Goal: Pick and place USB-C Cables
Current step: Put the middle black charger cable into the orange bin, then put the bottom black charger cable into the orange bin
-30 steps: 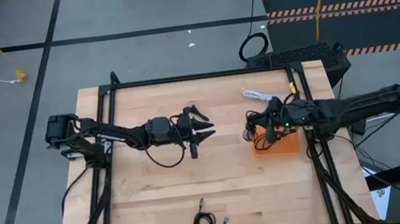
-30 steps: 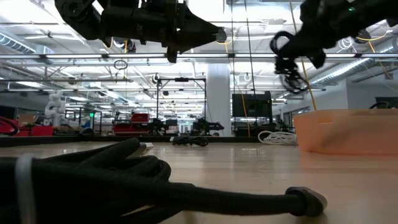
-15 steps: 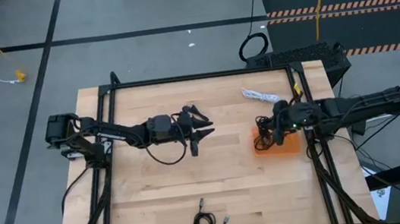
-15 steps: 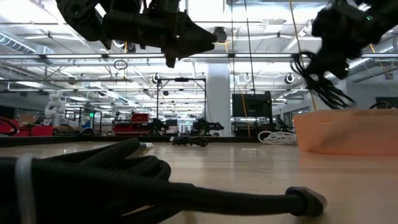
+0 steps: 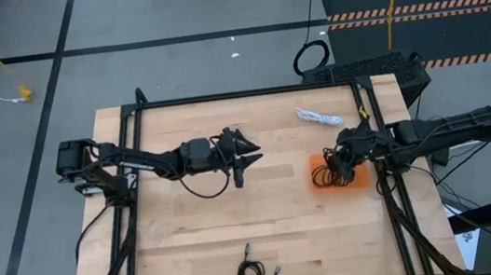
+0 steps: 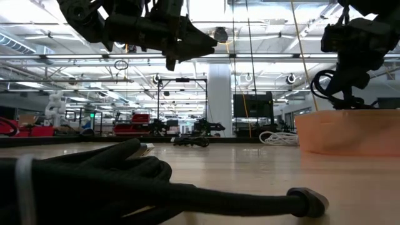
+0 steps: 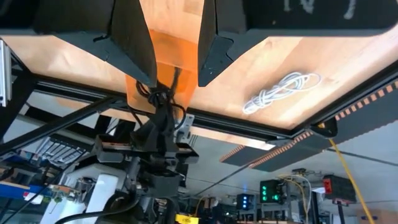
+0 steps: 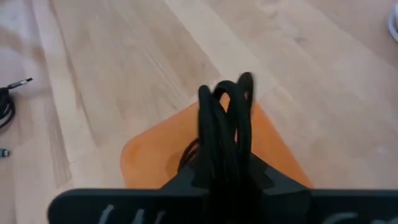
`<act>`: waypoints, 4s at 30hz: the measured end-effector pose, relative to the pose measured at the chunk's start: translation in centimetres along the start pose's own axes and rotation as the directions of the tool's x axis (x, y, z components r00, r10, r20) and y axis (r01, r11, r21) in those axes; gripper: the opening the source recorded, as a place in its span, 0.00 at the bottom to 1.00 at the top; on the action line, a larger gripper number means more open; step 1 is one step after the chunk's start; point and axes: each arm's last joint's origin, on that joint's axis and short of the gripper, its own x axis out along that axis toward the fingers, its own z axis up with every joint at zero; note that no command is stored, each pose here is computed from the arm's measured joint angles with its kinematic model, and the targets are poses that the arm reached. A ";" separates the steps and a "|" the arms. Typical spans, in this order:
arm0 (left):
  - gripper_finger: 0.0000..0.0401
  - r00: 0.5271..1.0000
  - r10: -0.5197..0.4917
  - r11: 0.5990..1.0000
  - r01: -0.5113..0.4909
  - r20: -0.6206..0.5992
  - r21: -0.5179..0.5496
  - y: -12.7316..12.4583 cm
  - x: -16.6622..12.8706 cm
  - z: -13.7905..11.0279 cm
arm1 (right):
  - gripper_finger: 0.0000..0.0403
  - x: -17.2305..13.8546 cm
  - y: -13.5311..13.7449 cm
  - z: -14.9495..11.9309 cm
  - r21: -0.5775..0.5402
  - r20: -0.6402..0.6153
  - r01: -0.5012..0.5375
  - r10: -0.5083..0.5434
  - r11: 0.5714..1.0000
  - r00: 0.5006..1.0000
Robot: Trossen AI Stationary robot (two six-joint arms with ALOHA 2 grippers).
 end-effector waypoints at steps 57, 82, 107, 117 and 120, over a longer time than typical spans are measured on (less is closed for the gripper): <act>0.30 0.626 -0.245 0.950 0.003 -0.740 -0.312 -7.7 -3.4 -5.9 | 0.29 1.6 2.1 2.0 -0.103 0.428 -0.386 0.391 0.917 0.815; 0.30 0.708 -0.318 0.799 -0.158 -0.631 -0.580 -20.2 -5.5 -12.6 | 0.29 2.3 5.3 0.0 -0.117 0.316 -0.649 0.648 0.752 0.693; 0.30 0.605 -0.105 0.944 -0.189 -0.789 -0.271 -23.6 -3.6 -13.9 | 0.29 2.0 5.7 -0.1 -0.140 0.313 -0.665 0.670 0.734 0.673; 0.29 0.648 -0.053 0.976 -0.126 -0.759 -0.176 -23.3 -3.2 -14.0 | 0.29 2.0 5.7 -0.1 -0.146 0.313 -0.663 0.670 0.734 0.673; 0.21 0.653 -0.043 0.974 -0.143 -0.756 -0.178 -22.7 -2.7 -13.9 | 0.29 2.0 5.7 -0.1 -0.151 0.313 -0.661 0.670 0.735 0.673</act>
